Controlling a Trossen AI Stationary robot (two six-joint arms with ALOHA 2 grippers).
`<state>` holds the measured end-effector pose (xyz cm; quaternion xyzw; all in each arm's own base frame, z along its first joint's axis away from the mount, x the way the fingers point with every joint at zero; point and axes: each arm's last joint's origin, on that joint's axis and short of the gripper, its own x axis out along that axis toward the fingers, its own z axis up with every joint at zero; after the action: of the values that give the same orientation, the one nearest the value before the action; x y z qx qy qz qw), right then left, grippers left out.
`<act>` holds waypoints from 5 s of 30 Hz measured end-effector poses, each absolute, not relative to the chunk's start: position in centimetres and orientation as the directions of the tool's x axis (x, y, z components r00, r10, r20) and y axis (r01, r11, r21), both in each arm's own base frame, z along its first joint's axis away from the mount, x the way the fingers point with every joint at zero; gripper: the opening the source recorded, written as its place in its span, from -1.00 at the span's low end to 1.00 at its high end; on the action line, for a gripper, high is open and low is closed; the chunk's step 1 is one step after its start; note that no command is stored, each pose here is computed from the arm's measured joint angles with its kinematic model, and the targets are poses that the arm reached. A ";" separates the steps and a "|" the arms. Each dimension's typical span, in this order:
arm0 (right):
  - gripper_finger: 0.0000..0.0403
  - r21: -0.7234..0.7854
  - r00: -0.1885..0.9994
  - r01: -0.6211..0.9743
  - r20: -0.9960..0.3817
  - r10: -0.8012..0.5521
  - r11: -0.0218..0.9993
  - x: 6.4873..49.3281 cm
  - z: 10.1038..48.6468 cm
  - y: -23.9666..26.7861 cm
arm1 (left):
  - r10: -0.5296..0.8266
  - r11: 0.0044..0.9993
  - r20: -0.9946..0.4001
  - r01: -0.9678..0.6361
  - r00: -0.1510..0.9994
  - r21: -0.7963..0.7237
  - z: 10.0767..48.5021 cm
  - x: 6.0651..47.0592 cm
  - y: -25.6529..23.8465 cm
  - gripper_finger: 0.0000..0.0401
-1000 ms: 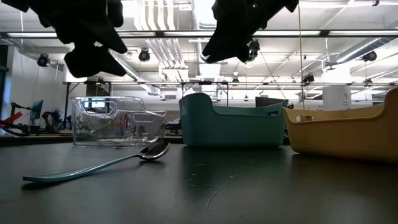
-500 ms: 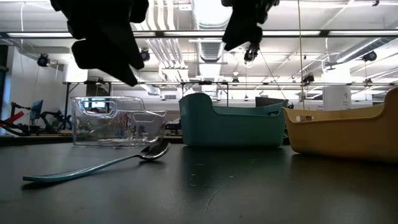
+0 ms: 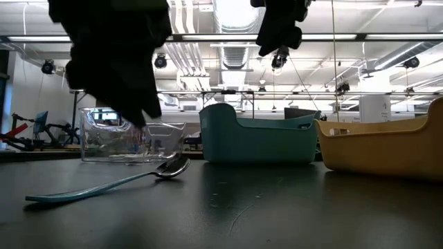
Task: Sort silverware by color (type)
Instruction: Put the black spoon into the yellow bin
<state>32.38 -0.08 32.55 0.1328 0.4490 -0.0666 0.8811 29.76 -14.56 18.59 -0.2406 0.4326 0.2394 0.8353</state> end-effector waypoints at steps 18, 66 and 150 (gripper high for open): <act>-0.25 0.185 0.566 0.157 -0.822 0.065 0.970 31.7 32.1 6.0 | 0.314 0.726 -0.817 -0.677 0.484 -0.122 14.3 32.1 -20.0 0.00; -0.25 0.100 0.696 0.087 -0.718 0.011 0.991 31.9 27.3 10.0 | 0.693 0.653 -0.570 -0.719 0.440 0.239 17.4 31.1 -19.9 -1.00; -0.92 0.084 0.958 0.219 0.170 -0.230 0.972 34.4 28.9 4.8 | 0.872 0.441 0.001 -0.788 0.489 0.430 25.6 33.2 -15.3 -1.00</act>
<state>34.38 4.77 28.86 0.0324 -0.0896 -0.1135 0.9890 33.20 -15.31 25.60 0.1903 0.1107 0.4931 0.8417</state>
